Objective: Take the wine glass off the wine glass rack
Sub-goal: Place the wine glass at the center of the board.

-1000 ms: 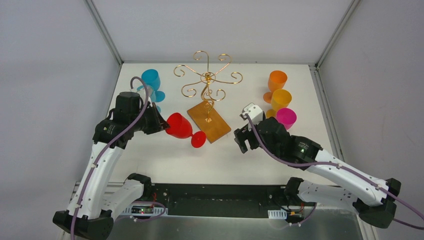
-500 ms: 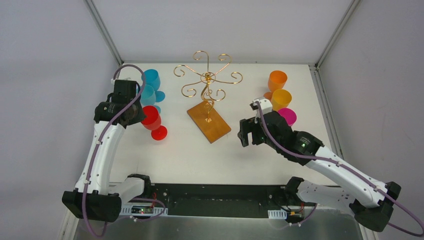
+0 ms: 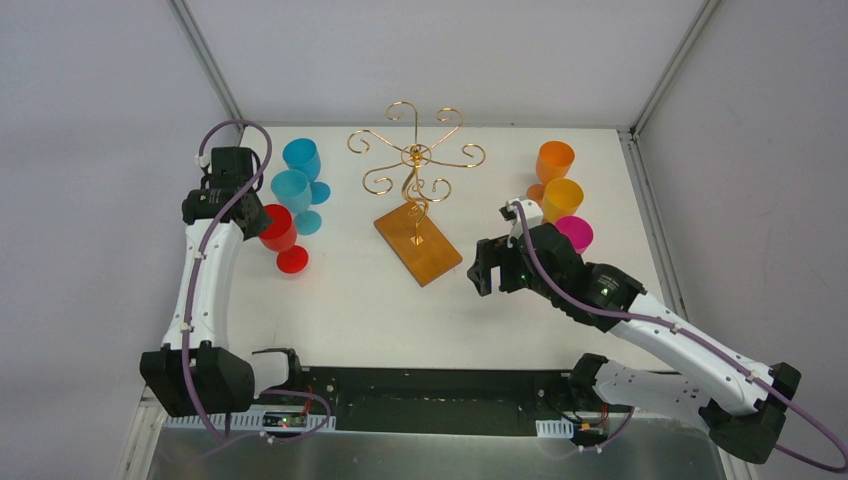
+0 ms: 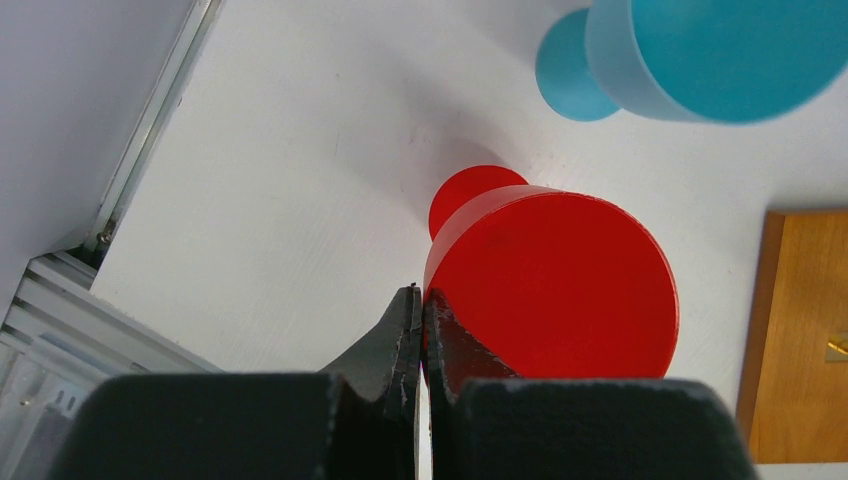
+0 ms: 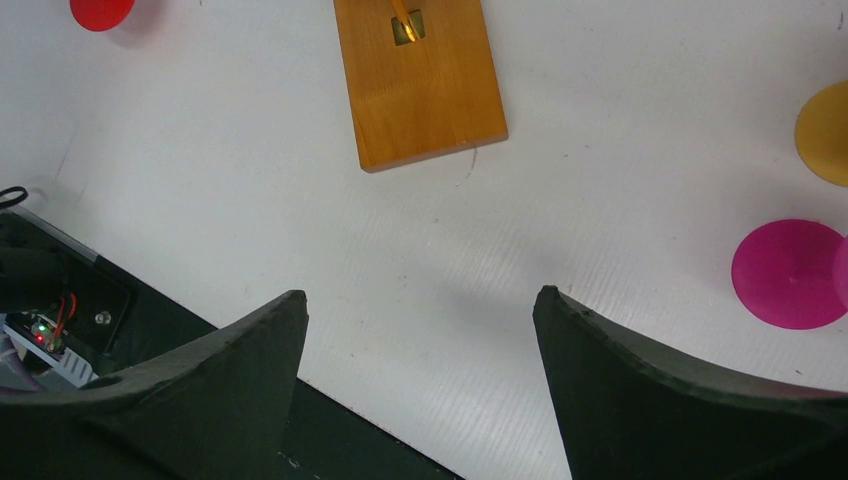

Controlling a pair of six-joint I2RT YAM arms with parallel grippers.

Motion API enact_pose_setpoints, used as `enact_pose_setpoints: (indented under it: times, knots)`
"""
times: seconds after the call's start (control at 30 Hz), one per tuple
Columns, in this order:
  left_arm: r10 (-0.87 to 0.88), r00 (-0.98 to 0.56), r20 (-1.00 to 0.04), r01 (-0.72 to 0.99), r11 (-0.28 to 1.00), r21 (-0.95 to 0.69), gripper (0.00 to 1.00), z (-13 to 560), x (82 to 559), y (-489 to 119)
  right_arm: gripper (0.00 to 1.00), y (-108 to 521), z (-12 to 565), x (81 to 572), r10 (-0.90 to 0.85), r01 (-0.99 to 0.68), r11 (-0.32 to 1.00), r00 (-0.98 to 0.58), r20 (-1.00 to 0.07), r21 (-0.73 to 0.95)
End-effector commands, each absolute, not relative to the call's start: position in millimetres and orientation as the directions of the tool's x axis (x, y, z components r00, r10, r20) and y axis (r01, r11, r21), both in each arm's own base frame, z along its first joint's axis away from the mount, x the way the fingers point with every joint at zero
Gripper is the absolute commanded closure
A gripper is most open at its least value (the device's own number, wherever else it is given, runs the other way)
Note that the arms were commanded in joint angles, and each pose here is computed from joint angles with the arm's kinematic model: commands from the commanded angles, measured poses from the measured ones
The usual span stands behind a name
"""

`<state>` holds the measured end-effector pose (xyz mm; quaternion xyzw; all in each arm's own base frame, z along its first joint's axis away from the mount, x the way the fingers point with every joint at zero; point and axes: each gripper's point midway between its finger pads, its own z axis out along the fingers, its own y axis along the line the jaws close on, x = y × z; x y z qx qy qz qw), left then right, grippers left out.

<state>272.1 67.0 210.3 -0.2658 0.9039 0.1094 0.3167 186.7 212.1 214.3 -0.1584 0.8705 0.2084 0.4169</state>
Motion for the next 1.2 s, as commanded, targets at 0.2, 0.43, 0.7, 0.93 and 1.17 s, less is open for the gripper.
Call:
enact_pose_setpoints:
  times: [0.2,0.43,0.7,0.93,1.17]
  knots:
    - [-0.47,-0.588,-0.658,-0.62,0.785,-0.006,1.0,203,304,87,0.13,217,218,185,-0.016,-0.437,0.845,-0.598,-0.801,0.309]
    - [-0.479,-0.584,-0.655,-0.641,0.768,0.011,1.0,185,311,93,0.13,215,212,183,-0.015,-0.432,0.846,-0.603,-0.797,0.312]
    - [-0.483,-0.599,-0.639,-0.633,0.774,0.009,1.0,173,313,90,0.13,213,209,183,-0.023,-0.431,0.85,-0.607,-0.795,0.303]
    - [-0.478,-0.617,-0.625,-0.613,0.79,0.0,0.84,169,310,85,0.12,213,208,184,-0.03,-0.426,0.855,-0.61,-0.792,0.296]
    - [-0.472,-0.616,-0.631,-0.597,0.802,-0.018,0.57,175,307,81,0.03,210,214,186,-0.025,-0.412,0.865,-0.607,-0.794,0.287]
